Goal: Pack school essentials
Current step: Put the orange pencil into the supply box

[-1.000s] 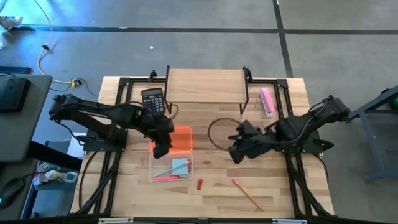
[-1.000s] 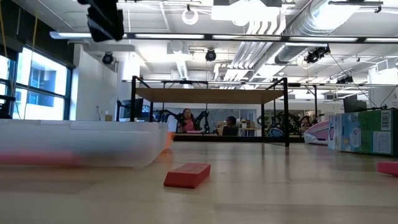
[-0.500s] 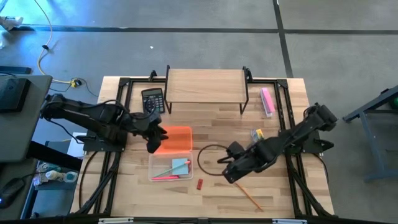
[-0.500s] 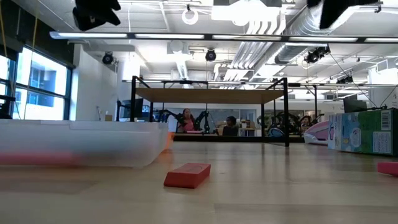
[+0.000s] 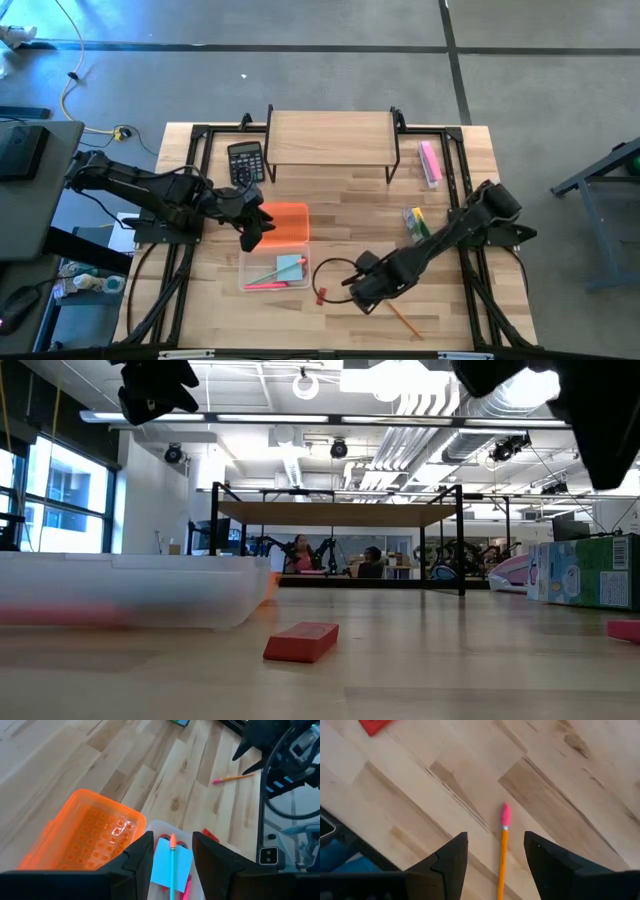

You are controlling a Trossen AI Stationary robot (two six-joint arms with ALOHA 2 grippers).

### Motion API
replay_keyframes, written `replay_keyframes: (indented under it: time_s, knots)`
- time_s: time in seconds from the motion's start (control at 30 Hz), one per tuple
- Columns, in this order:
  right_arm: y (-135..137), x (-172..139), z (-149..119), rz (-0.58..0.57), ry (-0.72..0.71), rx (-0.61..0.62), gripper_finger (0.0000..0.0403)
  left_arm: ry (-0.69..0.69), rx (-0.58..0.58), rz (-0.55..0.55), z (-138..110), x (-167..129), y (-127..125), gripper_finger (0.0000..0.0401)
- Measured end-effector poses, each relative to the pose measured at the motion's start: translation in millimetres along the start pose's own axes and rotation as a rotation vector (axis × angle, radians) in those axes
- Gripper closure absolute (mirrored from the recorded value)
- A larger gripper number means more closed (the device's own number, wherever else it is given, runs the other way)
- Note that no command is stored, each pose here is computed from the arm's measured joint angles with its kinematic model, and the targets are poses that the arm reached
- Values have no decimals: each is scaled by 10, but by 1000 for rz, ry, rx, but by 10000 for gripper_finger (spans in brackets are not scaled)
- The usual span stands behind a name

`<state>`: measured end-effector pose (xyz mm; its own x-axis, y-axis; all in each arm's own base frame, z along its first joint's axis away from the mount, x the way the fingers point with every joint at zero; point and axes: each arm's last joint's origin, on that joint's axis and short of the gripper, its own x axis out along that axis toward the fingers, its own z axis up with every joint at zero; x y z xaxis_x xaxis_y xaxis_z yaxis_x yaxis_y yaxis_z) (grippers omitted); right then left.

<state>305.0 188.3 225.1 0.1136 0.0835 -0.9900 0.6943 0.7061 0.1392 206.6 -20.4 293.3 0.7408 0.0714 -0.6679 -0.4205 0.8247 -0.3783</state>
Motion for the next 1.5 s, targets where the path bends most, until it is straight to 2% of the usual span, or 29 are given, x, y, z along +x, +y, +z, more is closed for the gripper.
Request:
replay_keyframes:
  time_s: [0.4,0.93,1.3,1.5]
  knots:
    - [71,410,20,-97,29,55,219,-2,1,-3,3,-1,-2,275]
    - [102,821,-27,-191,103,54,254,-1,42,-4,2,-1,-3,275]
    - [142,889,-22,-164,122,48,331,3,73,0,-2,-1,1,275]
    - [146,892,-21,-161,121,47,378,84,84,19,-65,-4,41,275]
